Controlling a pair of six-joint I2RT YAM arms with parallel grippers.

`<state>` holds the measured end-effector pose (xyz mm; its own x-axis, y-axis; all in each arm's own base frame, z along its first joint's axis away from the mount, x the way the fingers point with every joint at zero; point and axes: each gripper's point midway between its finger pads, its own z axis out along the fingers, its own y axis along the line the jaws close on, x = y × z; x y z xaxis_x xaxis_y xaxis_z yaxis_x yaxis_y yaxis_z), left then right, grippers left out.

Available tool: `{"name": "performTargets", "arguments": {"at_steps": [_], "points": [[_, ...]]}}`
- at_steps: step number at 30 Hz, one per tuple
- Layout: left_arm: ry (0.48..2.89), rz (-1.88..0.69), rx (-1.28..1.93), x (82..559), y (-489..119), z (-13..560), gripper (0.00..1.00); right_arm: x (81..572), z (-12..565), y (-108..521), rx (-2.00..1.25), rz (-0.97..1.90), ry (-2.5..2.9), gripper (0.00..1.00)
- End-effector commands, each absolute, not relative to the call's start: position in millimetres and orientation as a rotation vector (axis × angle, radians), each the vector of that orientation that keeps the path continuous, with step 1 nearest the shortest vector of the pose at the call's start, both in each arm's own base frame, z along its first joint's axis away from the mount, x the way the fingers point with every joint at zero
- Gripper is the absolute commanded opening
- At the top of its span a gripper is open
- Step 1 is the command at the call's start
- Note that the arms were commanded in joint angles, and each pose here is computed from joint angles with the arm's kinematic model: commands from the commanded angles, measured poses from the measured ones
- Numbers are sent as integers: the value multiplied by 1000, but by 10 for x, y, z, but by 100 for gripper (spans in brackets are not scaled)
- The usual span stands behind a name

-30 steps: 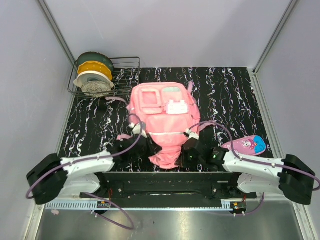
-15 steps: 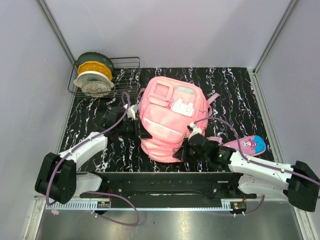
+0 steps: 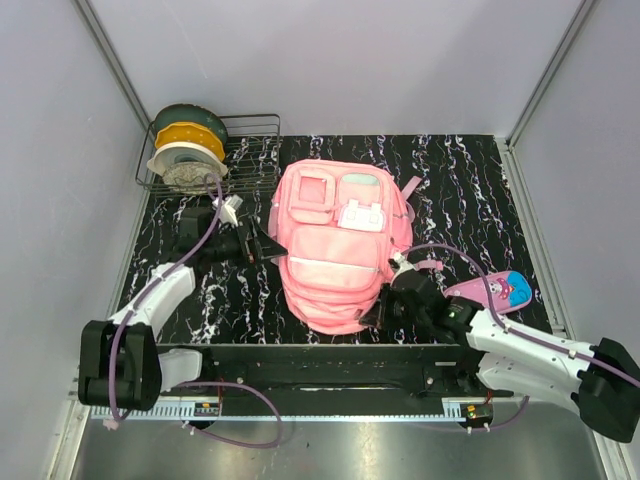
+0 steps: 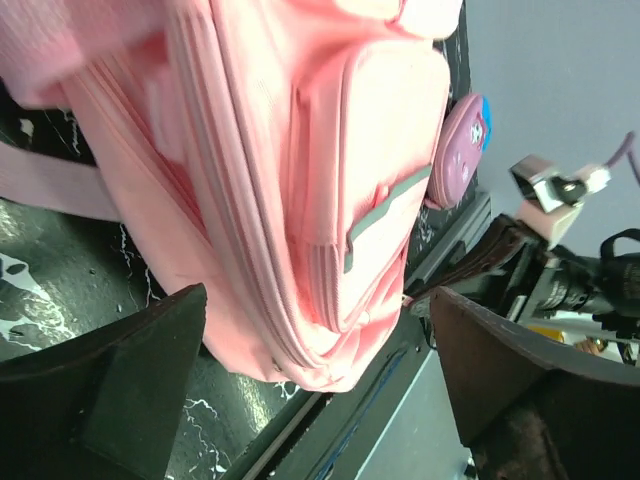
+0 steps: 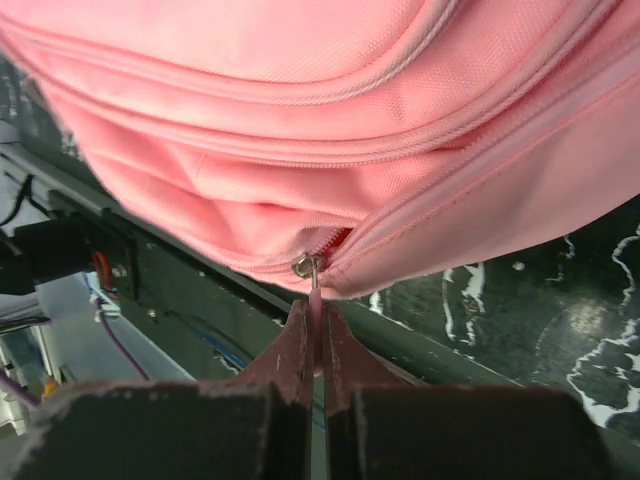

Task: Pack the student bag
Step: Zip the student bag at the center of the board.

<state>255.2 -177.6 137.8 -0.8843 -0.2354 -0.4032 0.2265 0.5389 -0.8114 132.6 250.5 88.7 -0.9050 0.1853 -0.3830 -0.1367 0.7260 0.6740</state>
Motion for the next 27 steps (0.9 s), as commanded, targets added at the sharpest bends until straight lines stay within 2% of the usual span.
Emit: {"name": "performTargets", "arguments": {"at_steps": [1,7,10,14,16,27], "points": [[2148,-1235,25,2682,-1690,1692,99,1178,745,2440,-32,999,2600,0],[2093,-1150,-25,2419,-1727,1939,99,1231,615,2568,-60,985,2644,0],[2086,-1159,-108,2159,-1838,1891,99,1337,722,2676,-52,1018,2597,0],[2056,-1204,-379,1934,-1906,1712,99,1476,871,2788,-36,1036,2544,0],[2091,-1229,-388,1759,-2027,1570,99,1532,953,2877,-33,1065,2521,0],[2137,-1138,-519,1625,-2270,1240,99,1632,1080,2913,7,1073,2471,0]]}}
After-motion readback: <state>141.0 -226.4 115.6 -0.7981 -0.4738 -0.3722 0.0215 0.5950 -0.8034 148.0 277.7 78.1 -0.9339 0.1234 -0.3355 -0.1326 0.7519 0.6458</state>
